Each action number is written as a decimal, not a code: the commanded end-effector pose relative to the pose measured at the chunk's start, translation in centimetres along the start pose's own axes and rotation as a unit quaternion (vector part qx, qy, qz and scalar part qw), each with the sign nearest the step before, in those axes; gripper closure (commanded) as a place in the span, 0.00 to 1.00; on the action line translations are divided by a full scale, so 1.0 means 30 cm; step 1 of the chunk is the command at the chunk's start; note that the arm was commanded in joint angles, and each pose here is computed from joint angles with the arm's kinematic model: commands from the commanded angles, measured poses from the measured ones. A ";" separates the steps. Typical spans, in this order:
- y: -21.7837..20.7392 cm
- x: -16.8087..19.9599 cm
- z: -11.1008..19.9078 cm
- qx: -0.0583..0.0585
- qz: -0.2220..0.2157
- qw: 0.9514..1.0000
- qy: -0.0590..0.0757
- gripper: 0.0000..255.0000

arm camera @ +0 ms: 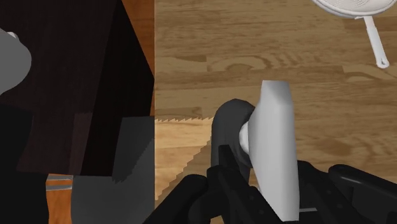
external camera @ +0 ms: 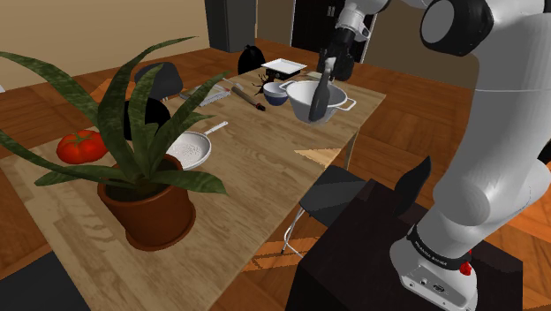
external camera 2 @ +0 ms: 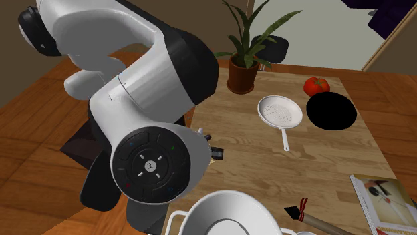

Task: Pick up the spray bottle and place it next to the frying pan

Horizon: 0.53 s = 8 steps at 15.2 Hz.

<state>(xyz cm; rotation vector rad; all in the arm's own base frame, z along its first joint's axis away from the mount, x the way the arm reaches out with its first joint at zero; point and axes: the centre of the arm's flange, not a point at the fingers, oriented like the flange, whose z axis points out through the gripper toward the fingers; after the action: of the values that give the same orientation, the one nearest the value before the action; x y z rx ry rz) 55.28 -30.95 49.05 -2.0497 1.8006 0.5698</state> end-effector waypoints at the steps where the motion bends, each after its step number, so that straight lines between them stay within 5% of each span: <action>1: -0.004 -0.020 -0.032 0.000 0.000 1.000 0.000 1.00; 8: -0.004 -0.084 -0.137 0.000 0.000 1.000 0.000 1.00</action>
<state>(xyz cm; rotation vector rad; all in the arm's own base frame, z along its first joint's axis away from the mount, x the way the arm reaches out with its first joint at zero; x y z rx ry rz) 55.38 -30.94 53.30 -2.0495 1.8006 0.5697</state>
